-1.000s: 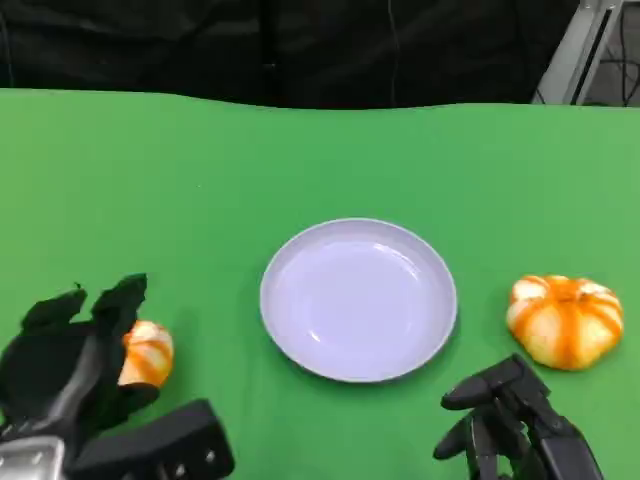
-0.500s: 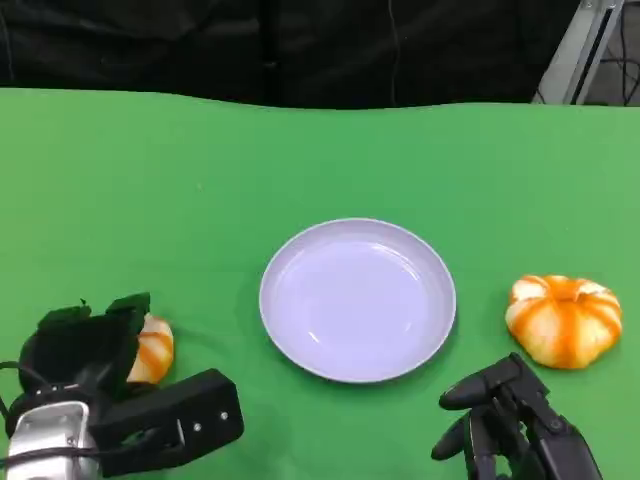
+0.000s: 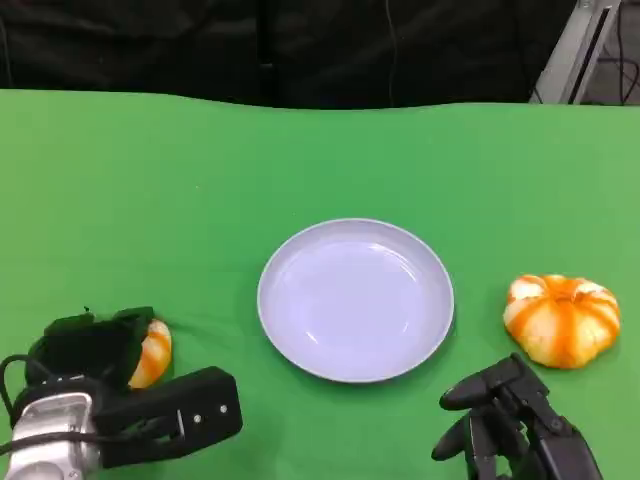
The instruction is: Grasp the bread from the table and place it into the plate.
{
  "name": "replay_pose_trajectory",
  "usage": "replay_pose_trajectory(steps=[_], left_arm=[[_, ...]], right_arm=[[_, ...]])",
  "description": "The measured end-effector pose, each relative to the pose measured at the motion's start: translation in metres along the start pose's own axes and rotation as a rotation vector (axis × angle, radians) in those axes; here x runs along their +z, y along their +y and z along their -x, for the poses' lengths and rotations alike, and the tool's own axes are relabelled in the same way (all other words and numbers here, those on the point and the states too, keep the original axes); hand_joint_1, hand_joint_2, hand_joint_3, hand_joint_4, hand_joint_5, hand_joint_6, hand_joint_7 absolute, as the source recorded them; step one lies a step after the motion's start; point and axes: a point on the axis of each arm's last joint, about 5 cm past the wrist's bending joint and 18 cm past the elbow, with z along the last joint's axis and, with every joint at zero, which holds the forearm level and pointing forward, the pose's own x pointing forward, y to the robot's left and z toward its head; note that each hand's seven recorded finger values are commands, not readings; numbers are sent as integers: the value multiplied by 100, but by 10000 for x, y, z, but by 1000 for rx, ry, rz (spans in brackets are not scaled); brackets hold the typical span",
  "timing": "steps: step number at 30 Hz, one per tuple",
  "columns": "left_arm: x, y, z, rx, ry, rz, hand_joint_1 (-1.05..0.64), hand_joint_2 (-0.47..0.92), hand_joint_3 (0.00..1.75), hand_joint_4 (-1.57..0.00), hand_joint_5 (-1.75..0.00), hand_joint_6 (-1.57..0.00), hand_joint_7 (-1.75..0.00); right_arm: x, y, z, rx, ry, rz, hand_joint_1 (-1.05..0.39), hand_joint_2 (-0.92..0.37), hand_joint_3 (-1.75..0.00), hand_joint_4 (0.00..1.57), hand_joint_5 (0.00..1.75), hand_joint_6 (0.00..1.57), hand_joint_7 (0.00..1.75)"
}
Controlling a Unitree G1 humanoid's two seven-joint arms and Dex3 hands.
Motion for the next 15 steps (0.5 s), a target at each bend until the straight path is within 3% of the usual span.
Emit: replay_pose_trajectory(steps=[3,4,5,6,7,10,12,15], left_arm=[[-2,-2,-4,-5,-1,0,-46,92,9,-39,-19,-41,-6],[-4,-2,-5,-7,-2,6,-39,92,16,-62,-90,-58,-66],[-16,-8,-2,24,-23,29,-36,92,29,-70,-140,-57,-126],[-45,-27,11,78,-56,55,-33,91,33,-72,-157,-56,-150],[-75,-54,34,140,-93,84,-31,89,34,-74,-166,-56,-162],[-105,-143,92,284,-188,145,-29,89,39,-73,-174,-55,-173],[-109,-175,116,324,-218,162,-27,74,61,-73,-174,-55,-174],[-114,-195,146,387,-251,183,-25,64,78,-74,-175,-57,-175]], right_arm=[[0,-1,0,0,0,1,-25,-92,-101,31,175,14,175],[0,-1,0,0,0,1,-25,-92,-101,31,175,14,175],[0,0,0,1,0,1,-25,-92,-101,31,175,14,175],[0,0,1,0,0,1,-25,-92,-101,31,175,14,175],[-1,0,3,-1,1,2,-25,-92,-101,31,175,14,175],[0,1,-2,-1,0,7,-25,-92,-101,31,175,14,175],[1,6,-5,2,-1,9,-25,-92,-101,32,175,14,175],[0,5,-5,1,-1,10,-26,-92,-101,32,175,14,175]])
